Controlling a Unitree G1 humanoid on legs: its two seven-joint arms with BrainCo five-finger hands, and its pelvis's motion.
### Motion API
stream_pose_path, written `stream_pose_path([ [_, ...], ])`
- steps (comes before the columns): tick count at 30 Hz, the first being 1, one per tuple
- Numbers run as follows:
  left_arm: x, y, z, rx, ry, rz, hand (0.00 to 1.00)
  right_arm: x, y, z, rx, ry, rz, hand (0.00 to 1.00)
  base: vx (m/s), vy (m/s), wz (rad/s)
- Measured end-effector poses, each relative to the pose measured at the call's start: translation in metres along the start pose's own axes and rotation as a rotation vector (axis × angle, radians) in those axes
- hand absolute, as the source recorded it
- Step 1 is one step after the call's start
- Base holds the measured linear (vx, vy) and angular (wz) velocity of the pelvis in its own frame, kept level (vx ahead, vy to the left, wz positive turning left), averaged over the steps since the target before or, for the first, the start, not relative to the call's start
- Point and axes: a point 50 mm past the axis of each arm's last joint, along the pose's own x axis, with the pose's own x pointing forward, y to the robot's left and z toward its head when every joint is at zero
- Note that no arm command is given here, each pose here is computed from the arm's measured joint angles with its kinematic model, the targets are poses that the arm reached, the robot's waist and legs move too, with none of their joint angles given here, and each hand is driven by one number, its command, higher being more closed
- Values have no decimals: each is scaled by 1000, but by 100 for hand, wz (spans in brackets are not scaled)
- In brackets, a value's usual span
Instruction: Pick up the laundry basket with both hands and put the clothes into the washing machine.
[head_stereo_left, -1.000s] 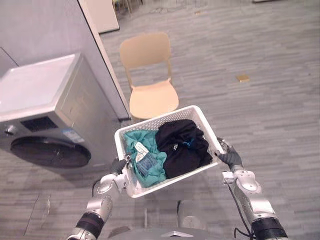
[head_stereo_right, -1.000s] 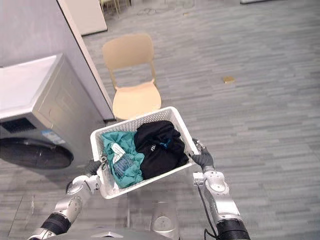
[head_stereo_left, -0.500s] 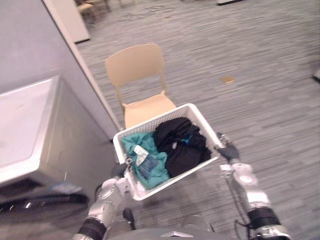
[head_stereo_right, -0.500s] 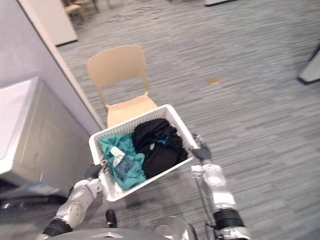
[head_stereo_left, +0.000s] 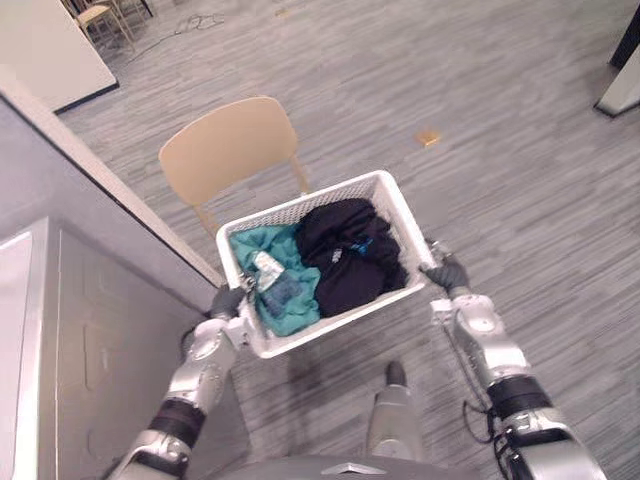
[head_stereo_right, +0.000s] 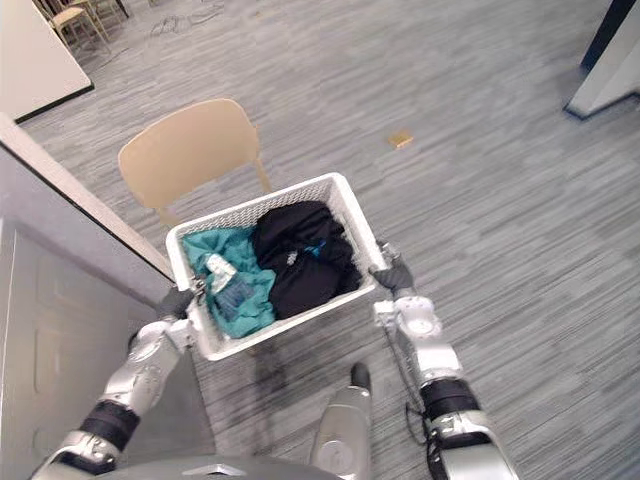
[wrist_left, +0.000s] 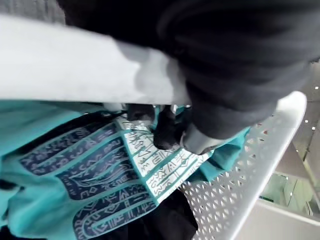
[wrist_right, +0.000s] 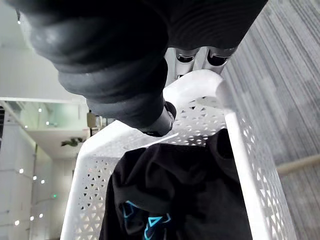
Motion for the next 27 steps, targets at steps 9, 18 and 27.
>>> stream_pose_path([
  [9, 23, -17, 58, -24, -187, -4, 100, 20, 8, 90, 42, -293, 4, 100, -5, -97, 18],
  [18, 34, -12, 87, -40, -250, 73, 100, 23, 30, 136, 58, -426, 31, 100, -11, -7, 6],
  [27, 57, -29, 165, -80, -384, 93, 100, 25, 40, 231, 124, -664, 40, 100, 34, -13, 7],
])
